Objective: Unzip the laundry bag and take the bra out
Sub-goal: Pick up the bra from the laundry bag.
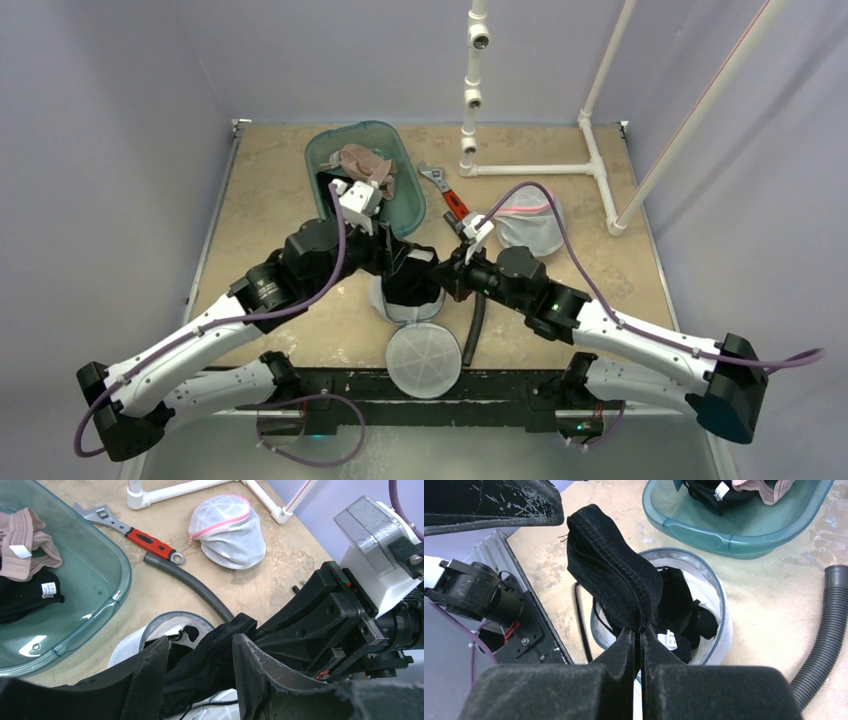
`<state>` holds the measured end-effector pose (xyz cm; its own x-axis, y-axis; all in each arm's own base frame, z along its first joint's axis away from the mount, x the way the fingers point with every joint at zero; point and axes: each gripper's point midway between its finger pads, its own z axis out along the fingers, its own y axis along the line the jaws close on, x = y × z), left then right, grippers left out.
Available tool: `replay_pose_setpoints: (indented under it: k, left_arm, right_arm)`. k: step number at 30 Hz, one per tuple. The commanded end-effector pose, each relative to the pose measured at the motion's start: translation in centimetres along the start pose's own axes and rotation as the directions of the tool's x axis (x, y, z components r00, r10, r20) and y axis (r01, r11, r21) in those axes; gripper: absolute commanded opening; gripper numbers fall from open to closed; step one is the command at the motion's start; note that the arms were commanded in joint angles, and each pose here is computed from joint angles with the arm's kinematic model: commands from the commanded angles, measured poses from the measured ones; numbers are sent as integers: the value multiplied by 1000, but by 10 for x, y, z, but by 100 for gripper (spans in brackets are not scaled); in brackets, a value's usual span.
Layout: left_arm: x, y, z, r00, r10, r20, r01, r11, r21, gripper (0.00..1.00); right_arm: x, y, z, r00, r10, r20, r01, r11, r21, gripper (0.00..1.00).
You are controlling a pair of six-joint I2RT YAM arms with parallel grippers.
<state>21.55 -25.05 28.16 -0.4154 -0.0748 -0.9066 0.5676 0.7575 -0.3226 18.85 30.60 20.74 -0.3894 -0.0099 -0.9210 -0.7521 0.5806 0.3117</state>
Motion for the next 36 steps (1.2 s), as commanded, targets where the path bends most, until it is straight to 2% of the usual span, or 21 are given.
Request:
replay_pose_setpoints:
  k: [1,14,25,32,36]
  left_arm:
    - [-38,-3,-16,992,-28,120,29,1000,-5,50]
    - [-53,18,-37,976,-42,214,65,993,-99,54]
    - [-73,23,-63,943,-60,328,95,991,-92,57]
    - [-72,26,-65,940,-54,336,93,990,-102,58]
    - [-75,18,-69,938,-30,346,52,997,-56,59]
  right_arm:
    - [-45,14,-11,995,-19,98,22,999,-31,0]
    - [-102,27,-34,979,-74,192,81,996,-26,0]
    - [-144,41,-58,958,-93,270,109,993,-44,0]
    - [-169,49,-65,945,-102,312,123,991,-48,0]
    - [-182,53,-71,936,-106,336,130,990,-51,0]
